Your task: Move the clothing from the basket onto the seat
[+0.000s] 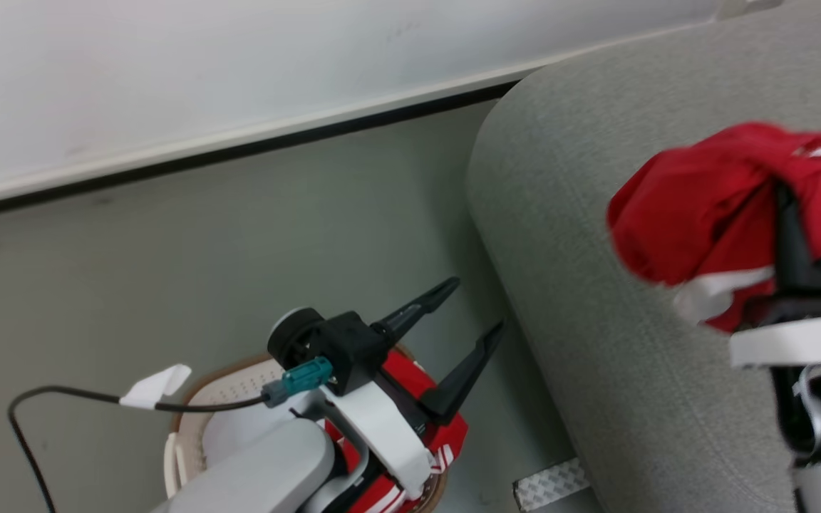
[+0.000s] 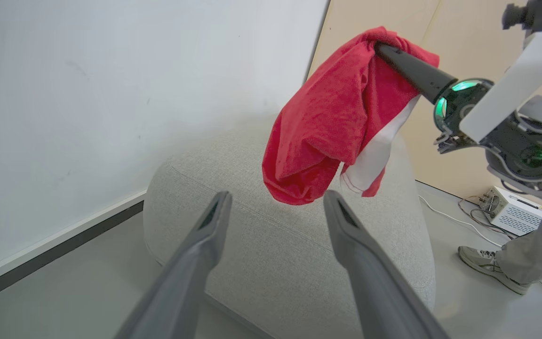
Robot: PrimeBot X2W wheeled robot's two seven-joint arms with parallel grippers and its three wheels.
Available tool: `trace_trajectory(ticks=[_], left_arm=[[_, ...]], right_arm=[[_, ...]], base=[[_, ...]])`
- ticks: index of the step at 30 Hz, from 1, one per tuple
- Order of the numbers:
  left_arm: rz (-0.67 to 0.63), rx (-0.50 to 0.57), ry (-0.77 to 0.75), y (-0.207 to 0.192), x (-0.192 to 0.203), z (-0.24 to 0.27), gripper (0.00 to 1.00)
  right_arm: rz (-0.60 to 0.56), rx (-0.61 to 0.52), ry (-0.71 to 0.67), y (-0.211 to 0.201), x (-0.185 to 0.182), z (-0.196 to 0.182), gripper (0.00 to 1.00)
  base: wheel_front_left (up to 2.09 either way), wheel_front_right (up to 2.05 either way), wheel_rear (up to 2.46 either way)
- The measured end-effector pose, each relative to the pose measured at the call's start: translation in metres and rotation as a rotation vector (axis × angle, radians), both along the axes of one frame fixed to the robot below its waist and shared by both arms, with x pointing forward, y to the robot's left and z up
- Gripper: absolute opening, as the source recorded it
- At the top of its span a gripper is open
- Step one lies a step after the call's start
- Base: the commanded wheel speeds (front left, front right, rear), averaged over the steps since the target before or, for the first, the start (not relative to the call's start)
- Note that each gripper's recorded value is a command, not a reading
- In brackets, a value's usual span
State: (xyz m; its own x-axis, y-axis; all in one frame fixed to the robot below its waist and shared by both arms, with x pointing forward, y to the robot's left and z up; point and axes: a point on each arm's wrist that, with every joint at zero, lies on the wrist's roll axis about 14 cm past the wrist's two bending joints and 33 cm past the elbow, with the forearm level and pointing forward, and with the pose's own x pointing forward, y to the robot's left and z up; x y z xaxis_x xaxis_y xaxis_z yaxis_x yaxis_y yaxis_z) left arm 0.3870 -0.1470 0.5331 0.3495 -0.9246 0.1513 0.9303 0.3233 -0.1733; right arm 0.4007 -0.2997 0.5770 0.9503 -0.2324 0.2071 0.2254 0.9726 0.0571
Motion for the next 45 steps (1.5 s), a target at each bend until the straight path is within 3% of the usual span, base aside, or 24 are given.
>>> trace_trajectory(ticks=[15, 19, 28, 35, 39, 40, 42, 43, 45], left_arm=[[0.081, 0.041, 0.080, 0.039, 0.059, -0.056, 1.00], [0.106, 0.058, 0.096, 0.049, 0.075, -0.075, 1.00], [0.171, 0.092, 0.177, 0.073, 0.099, -0.125, 1.00], [0.203, 0.121, 0.219, 0.087, 0.104, -0.152, 1.00], [0.218, 0.121, 0.219, 0.091, 0.106, -0.152, 1.00], [0.220, 0.122, 0.217, 0.091, 0.106, -0.151, 1.00], [0.222, 0.121, 0.216, 0.091, 0.106, -0.150, 1.00], [0.223, 0.116, 0.213, 0.090, 0.106, -0.148, 1.00], [0.224, 0.114, 0.206, 0.090, 0.106, -0.144, 1.00]], right_arm=[[-0.106, -0.150, -0.004, -0.070, 0.095, 0.034, 0.00], [-0.130, -0.170, 0.025, -0.086, 0.120, 0.027, 0.00], [-0.177, -0.227, 0.318, -0.121, 0.157, -0.060, 0.00], [-0.210, -0.248, 0.647, -0.141, 0.153, -0.147, 0.00], [-0.218, -0.200, 0.818, -0.144, 0.140, -0.183, 0.02], [-0.220, -0.190, 0.847, -0.144, 0.137, -0.187, 0.08], [-0.215, -0.190, 0.876, -0.143, 0.135, -0.190, 0.30], [-0.214, -0.190, 0.874, -0.143, 0.135, -0.188, 0.46], [-0.209, -0.195, 0.862, -0.141, 0.136, -0.182, 1.00]], base=[[0.00, 0.00, 0.00], [0.00, 0.00, 0.00], [0.00, 0.00, 0.00], [0.00, 0.00, 0.00], [0.00, 0.00, 0.00], [0.00, 0.00, 0.00], [0.00, 0.00, 0.00], [0.00, 0.00, 0.00], [0.00, 0.00, 0.00]])
